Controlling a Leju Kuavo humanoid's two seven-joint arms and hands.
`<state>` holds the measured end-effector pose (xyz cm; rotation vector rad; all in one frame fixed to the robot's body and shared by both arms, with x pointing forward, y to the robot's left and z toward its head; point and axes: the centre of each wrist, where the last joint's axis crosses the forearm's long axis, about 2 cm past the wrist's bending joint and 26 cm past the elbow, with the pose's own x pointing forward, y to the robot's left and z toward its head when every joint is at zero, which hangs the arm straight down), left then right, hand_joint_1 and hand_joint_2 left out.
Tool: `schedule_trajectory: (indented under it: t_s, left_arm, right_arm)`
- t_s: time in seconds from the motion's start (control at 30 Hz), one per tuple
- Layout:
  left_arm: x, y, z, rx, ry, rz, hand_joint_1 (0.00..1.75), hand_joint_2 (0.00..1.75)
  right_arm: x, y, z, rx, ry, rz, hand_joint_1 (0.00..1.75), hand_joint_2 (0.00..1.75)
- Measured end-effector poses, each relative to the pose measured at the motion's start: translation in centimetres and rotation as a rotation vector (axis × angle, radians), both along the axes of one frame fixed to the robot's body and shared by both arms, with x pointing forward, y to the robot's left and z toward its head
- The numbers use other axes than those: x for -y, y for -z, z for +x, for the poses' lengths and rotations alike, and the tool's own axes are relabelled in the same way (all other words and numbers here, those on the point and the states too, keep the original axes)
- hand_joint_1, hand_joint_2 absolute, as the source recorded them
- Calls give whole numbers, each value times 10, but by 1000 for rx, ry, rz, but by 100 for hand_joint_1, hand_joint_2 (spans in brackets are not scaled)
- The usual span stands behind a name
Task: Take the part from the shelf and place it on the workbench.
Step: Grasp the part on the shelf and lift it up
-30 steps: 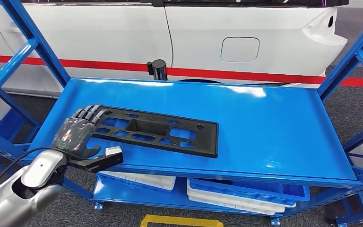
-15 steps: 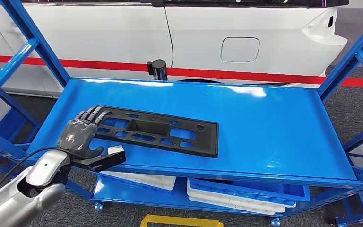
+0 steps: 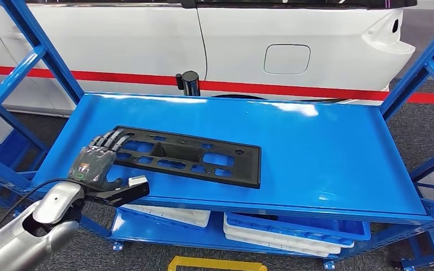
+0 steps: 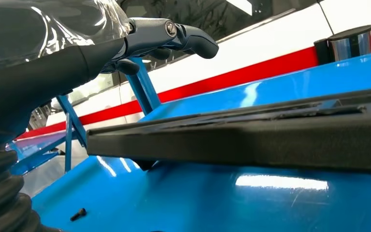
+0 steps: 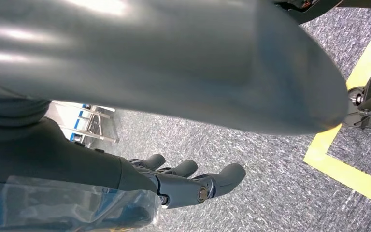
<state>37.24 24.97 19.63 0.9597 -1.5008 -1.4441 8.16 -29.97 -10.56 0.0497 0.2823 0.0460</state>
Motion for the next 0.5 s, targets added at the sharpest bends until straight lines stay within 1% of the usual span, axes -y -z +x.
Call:
schedule_trajectory:
  t_s: [0.07,0.2,0.23,0.5]
  left_arm:
    - [0,1,0,-2,-2,1,2,175]
    - [-1,2,0,-4,-5,1,172,175]
    - [-1,3,0,-3,-5,1,175,175]
    - [-2,4,0,-12,-6,0,175,175]
  right_arm:
    - [0,0,0,0,0,0,0,0]
    - [0,0,0,0,1,0,0,0]
    - [0,0,0,0,1,0,0,0]
    - [0,0,0,0,2,1,0,0]
